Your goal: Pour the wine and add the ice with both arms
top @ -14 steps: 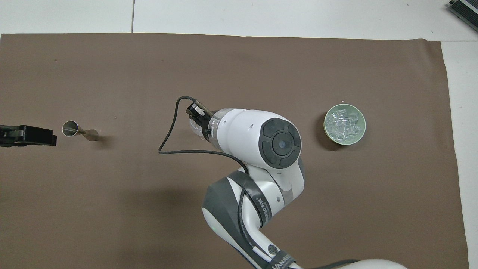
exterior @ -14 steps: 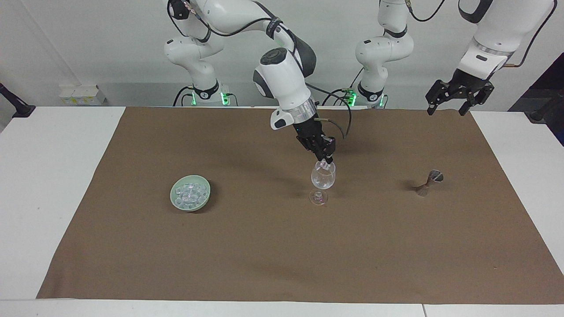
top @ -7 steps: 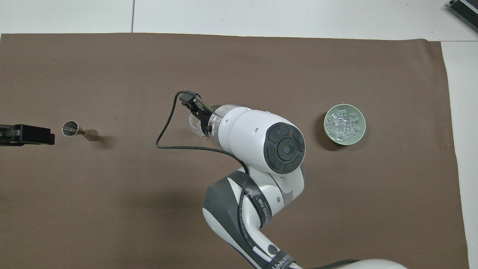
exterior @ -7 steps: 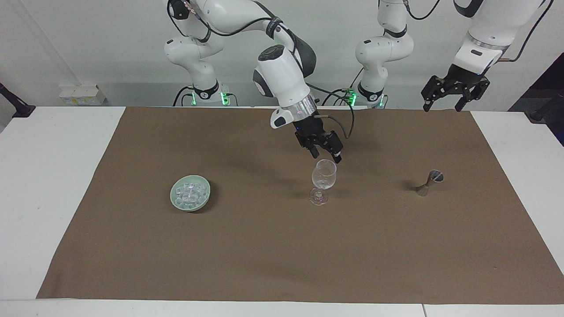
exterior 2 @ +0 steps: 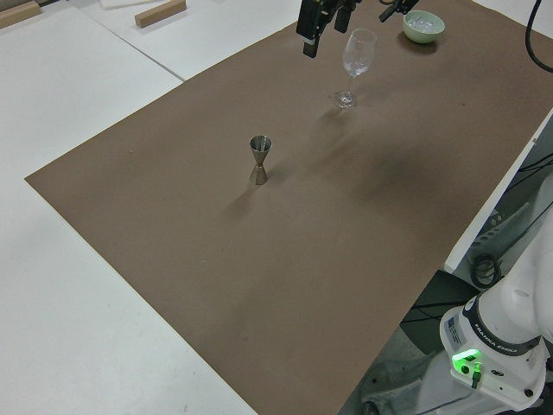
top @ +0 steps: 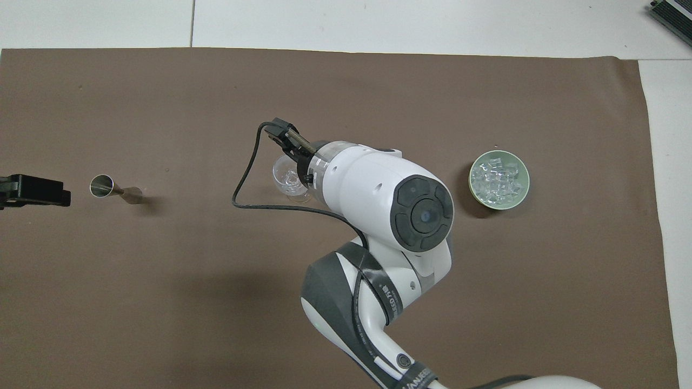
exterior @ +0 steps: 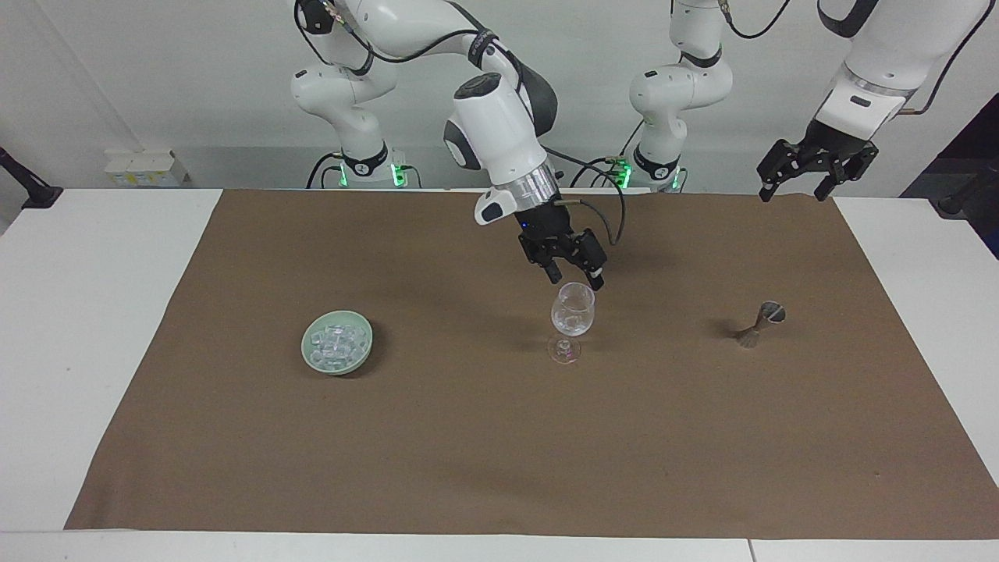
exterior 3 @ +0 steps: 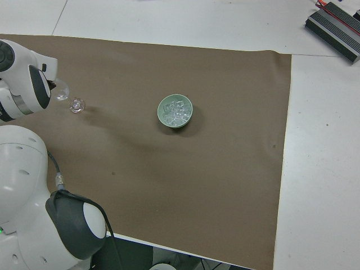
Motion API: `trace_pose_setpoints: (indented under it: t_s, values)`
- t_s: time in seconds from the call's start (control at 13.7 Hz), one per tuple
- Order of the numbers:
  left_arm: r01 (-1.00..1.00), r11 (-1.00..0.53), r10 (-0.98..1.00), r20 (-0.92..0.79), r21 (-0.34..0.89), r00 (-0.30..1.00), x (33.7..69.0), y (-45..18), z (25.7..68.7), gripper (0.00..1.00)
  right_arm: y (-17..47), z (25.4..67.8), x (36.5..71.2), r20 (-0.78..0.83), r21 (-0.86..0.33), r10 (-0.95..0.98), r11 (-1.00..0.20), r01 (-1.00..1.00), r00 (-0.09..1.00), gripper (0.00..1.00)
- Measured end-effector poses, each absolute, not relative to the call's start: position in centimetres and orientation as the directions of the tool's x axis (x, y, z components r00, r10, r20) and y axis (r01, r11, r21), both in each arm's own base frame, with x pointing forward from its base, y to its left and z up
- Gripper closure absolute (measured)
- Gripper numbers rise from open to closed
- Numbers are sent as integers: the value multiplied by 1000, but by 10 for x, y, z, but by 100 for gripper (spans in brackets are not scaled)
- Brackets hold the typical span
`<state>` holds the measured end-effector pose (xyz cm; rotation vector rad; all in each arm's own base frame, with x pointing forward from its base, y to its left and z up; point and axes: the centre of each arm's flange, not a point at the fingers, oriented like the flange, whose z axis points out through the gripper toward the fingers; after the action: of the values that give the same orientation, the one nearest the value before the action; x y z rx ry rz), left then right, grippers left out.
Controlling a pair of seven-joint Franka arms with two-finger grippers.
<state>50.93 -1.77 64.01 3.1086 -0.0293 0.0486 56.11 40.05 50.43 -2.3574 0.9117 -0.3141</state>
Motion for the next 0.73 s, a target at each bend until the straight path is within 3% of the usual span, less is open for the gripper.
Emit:
trace_pose_setpoints:
  t_s: [0.51,0.73]
  values:
    - [-44,-998,-43,48,39,998,520,-14,652,0,353,529,568,121,-479,-634,-711,-514,764,0]
    - [-51,-998,-49,62,37,997,520,-17,658,0,285,556,579,183,-381,-557,-800,-464,810,0]
